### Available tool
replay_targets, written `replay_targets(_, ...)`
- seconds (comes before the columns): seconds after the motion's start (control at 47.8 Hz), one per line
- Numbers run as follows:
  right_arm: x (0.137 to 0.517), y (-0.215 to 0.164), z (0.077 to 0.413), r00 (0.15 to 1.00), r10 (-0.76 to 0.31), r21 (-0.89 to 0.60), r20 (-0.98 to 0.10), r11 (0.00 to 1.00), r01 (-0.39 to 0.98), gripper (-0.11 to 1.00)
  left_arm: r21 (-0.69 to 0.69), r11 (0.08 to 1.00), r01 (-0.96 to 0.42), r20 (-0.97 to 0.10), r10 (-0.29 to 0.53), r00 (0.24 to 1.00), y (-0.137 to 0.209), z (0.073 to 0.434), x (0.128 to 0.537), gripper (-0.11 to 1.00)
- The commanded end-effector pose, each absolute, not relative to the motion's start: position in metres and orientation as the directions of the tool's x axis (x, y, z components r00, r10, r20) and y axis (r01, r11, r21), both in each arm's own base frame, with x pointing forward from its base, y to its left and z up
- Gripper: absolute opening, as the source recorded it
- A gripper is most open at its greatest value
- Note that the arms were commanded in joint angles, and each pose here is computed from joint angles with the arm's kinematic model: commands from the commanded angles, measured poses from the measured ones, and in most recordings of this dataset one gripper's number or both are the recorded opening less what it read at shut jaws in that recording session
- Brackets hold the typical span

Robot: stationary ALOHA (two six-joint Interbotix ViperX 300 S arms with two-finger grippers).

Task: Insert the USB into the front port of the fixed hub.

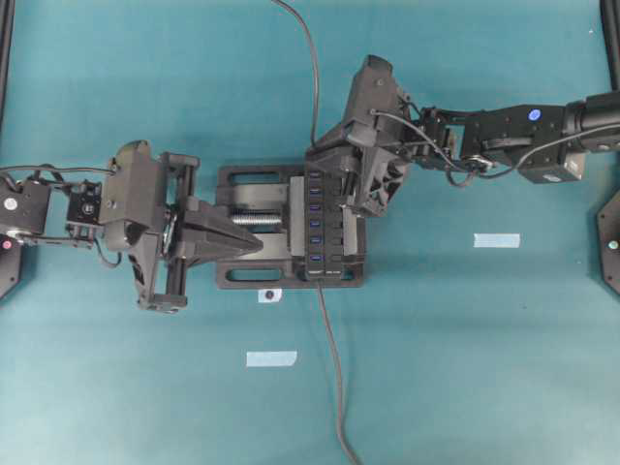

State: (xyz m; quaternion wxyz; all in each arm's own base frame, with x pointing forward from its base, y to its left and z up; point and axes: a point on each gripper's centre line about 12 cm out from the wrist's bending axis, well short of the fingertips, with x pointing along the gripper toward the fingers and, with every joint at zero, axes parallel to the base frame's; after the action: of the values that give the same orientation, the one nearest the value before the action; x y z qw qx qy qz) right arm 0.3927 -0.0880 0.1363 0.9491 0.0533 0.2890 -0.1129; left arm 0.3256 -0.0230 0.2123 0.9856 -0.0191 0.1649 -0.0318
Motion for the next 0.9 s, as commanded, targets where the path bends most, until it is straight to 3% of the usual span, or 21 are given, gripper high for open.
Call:
replay_targets(0.0, 0.399, -0.084, 0.16, 0.846, -0.18, 0.034, -0.502, 0.973, 0.227, 0.06, -0.048, 0.997, 0.063, -0.284, -0.073, 0.956, -0.024, 0.225, 0.33, 0.0)
replay_targets(0.481, 0.389, -0.078, 0.202, 0.885, -0.181, 0.043, -0.429, 0.975, 0.22, 0.05, -0.049, 0.997, 0.063, -0.271, -0.074, 0.96, -0.024, 0.227, 0.332, 0.0)
replay_targets(0.879, 0.389, -0.063, 0.199, 0.874, -0.145, 0.042, -0.463, 0.982, 0.185, 0.05, -0.049, 0.997, 0.063, -0.261, -0.074, 0.963, -0.025, 0.229, 0.332, 0.0)
